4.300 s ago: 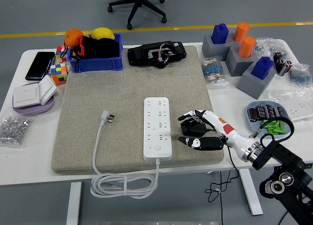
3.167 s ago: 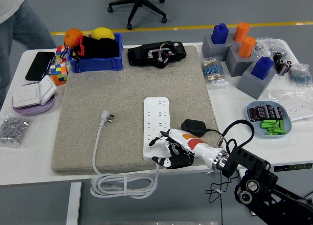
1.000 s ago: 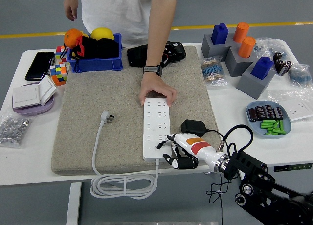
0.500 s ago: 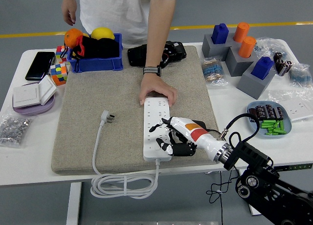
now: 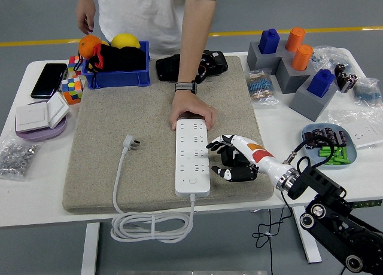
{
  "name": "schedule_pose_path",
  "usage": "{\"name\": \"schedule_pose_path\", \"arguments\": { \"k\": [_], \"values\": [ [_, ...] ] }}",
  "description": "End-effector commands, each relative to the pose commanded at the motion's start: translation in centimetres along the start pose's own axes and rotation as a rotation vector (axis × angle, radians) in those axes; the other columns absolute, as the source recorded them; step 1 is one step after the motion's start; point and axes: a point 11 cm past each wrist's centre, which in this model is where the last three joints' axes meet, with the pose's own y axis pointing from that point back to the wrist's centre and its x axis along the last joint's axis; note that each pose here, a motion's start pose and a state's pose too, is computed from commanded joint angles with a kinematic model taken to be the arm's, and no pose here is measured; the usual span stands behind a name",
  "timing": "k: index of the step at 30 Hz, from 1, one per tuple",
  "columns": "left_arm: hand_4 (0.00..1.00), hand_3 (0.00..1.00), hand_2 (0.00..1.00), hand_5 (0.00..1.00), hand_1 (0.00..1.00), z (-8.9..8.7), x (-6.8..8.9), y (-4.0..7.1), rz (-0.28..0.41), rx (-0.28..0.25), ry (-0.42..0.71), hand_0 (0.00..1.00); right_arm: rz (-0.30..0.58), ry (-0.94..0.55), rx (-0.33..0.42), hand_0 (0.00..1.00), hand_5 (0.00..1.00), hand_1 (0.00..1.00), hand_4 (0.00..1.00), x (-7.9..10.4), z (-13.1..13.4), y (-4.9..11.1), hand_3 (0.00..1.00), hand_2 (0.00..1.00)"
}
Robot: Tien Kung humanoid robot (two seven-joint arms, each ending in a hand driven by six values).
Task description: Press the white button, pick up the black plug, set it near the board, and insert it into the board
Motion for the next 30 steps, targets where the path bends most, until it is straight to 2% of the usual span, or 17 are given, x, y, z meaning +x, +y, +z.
{"name": "schedule_pose_path", "arguments": {
  "k": [10,22,30],
  "values": [
    [0.565,0.585,0.500,0.268,0.499,0.0,0.1,0.0,0.002,0.001,-0.002,0.473,0.017,0.002,0.004,0.881,0.268,0.906,0.953,0.3,0.2,0.1,0.834,0.840],
    [0.564,0.585,0.500,0.268,0.495,-0.3,0.2,0.0,0.004,0.007,-0.006,0.474,0.073,0.006,0.067,0.863,0.269,0.880,0.948,2.8,-1.8,0.0,0.811,0.812],
    [0.565,0.585,0.500,0.268,0.498,-0.1,0.3,0.0,0.006,0.003,-0.008,0.473,0.088,0.024,0.032,0.850,0.265,0.852,0.937,3.3,-0.5,-0.2,0.790,0.786]
  ]
}}
